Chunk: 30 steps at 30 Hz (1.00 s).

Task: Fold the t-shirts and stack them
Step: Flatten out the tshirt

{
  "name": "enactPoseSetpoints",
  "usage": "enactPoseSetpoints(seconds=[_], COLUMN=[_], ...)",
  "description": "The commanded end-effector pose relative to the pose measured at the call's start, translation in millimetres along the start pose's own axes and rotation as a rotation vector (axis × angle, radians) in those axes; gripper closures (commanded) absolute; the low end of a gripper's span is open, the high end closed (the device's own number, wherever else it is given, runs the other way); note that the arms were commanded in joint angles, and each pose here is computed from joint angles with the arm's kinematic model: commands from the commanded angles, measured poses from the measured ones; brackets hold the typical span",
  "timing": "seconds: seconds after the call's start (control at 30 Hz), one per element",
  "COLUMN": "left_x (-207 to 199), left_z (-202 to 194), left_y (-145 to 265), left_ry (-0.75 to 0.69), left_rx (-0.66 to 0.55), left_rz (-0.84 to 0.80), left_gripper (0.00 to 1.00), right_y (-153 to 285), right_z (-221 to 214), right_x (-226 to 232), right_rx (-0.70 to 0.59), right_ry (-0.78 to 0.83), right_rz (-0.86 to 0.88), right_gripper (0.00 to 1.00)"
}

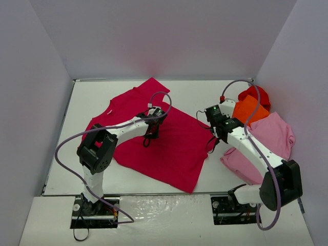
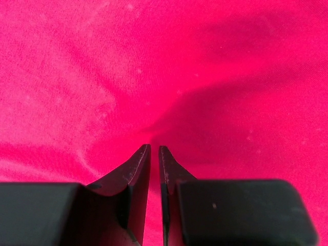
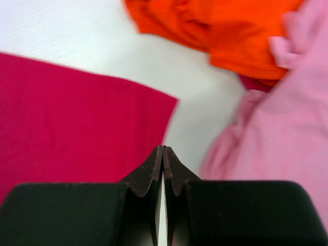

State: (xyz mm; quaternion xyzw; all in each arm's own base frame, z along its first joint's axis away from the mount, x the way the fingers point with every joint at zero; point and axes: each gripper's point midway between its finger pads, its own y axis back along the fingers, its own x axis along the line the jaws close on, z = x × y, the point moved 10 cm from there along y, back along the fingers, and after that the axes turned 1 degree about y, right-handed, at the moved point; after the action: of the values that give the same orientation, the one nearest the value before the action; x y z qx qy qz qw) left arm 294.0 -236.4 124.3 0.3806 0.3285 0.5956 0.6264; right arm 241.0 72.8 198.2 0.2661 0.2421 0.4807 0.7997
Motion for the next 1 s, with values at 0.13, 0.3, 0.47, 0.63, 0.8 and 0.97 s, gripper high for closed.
enactPoseSetpoints(seconds=[0.13,0.3,0.47,0.63,0.8,0.97], left_x=[4,21,37,49,59,71], left_z=[11,10,3,0,-5,-12], left_y=[39,73,100,124,136,139], left_ry=[0.056,0.076,0.108,0.141,0.139,0.15], left_rx=[-0.083,-0.135,-0.174,-0.218,-0.224,-0.229], left_rz=[-0.053,-0.043,-0.055,-0.067,-0.042,0.024], left_gripper=[0.9,0.89,0.89,0.89,0.89,0.89], right_y=[-53,-88,-115,-133,-148,-167], right_z=[-5,-26,-25,6,46,69], right_x=[90,116,127,151,177,181], right_rx=[0.113,0.185,0.164,0.086,-0.006,-0.082], right_ry=[0.081,0.142,0.179,0.162,0.167,0.18], right_rz=[0.345,0.333,0.242,0.214,0.222,0.103], right_gripper=[1.0,1.0,1.0,1.0,1.0,1.0])
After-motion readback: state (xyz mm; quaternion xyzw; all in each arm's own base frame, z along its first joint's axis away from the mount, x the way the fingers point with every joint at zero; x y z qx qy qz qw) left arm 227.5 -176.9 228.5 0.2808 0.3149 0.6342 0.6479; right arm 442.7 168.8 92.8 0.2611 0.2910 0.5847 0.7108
